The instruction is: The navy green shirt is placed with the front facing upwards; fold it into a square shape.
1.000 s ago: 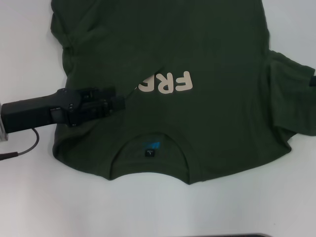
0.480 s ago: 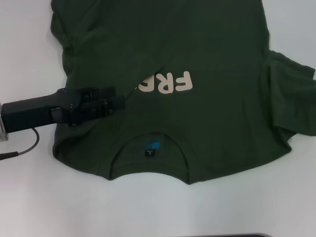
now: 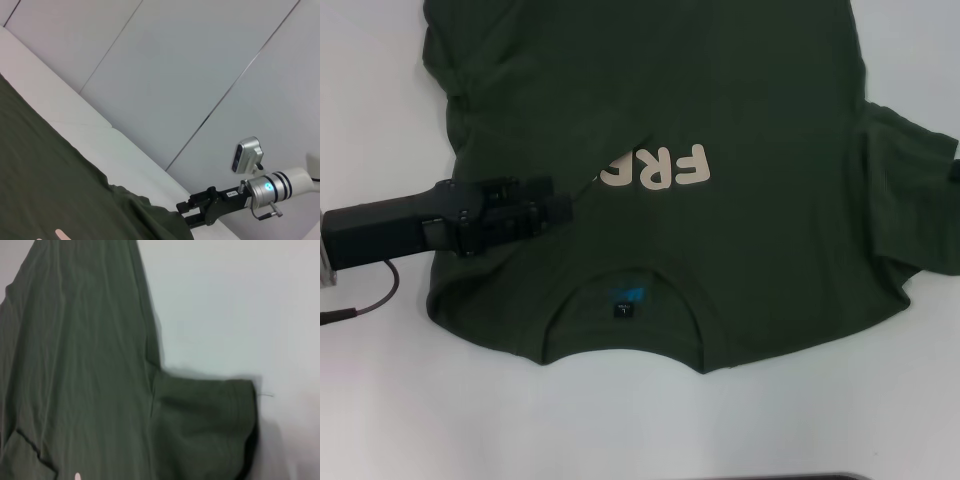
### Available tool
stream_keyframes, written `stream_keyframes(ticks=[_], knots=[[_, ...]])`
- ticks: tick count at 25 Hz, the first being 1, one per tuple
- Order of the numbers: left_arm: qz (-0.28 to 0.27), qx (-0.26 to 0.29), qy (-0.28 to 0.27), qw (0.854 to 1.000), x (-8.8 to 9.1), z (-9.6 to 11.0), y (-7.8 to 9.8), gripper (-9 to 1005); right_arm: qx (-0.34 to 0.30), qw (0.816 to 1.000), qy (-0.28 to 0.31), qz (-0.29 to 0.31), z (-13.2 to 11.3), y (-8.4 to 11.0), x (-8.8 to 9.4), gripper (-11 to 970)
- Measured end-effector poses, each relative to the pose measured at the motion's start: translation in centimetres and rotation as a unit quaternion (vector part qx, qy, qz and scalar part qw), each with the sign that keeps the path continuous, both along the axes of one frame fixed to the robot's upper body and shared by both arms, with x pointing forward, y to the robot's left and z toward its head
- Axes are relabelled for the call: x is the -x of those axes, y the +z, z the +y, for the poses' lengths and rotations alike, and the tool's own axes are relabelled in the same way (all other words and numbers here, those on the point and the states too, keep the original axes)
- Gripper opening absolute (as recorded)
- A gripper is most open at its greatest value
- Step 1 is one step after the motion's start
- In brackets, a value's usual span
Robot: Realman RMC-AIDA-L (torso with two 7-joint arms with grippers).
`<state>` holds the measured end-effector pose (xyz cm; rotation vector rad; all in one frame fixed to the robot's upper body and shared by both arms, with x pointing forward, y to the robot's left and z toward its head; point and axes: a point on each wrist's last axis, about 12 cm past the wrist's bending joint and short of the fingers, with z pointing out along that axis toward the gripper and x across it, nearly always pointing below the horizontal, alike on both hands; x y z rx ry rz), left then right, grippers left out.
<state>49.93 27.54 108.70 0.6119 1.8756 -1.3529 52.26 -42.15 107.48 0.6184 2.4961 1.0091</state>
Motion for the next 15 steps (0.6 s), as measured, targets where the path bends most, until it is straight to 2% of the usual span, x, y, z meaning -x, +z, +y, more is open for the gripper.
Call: stream_keyframes(ticks=[15], knots=[[-0.001,0.000,-0.001,1.000,-0.10,-0.08,0.04,582,-0.009,1.000,-0.010,0.005,0.95,-0.56,-0.84,568]])
